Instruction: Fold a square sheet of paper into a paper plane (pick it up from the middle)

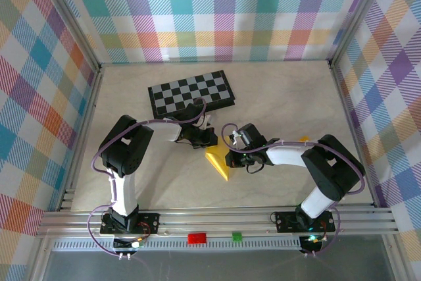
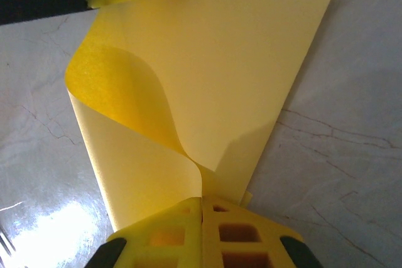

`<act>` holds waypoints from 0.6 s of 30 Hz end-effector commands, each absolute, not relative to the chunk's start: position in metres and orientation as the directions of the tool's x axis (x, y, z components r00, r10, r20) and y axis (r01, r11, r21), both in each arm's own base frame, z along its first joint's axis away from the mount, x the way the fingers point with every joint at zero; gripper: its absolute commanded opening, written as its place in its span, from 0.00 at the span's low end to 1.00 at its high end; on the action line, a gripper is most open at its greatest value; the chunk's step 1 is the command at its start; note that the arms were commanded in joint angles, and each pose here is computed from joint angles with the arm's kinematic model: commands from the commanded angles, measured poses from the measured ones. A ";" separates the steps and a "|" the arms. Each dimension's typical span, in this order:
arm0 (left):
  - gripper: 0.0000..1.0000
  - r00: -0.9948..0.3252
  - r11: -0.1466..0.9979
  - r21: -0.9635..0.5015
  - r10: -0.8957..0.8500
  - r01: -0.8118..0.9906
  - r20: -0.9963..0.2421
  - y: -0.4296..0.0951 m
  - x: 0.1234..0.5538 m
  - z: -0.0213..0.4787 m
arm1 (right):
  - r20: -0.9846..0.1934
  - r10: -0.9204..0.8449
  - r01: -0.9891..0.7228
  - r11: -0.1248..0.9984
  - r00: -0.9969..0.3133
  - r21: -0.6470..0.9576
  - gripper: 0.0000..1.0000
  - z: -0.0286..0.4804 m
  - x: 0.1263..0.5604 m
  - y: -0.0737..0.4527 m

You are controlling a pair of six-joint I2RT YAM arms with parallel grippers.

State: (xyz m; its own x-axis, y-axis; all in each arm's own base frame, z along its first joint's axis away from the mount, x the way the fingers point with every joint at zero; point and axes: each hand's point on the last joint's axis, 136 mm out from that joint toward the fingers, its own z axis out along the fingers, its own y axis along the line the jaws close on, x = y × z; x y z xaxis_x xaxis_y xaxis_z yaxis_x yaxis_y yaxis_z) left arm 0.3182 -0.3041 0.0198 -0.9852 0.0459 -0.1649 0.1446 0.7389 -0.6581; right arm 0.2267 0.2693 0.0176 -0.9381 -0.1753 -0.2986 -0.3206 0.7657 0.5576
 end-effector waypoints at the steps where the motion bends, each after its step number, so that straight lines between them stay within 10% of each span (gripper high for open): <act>1: 0.01 -0.996 0.821 -0.565 0.047 0.080 -0.073 -0.278 0.298 -0.014 | -0.288 -0.171 -0.312 0.765 -0.942 0.564 0.03 0.015 0.228 0.271; 18: 0.01 -0.996 0.825 -0.558 0.053 0.084 -0.072 -0.277 0.297 -0.013 | -0.283 -0.173 -0.310 0.760 -0.943 0.571 0.03 0.014 0.228 0.273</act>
State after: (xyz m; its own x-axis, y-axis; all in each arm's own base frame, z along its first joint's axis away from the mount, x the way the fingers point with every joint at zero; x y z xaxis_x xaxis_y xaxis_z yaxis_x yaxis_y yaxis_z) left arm 0.3179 -0.3039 0.0195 -0.9848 0.0488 -0.1668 0.1479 0.7390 -0.6573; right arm 0.2247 0.2727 0.0167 -0.9410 -0.1799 -0.2867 -0.3193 0.7527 0.5757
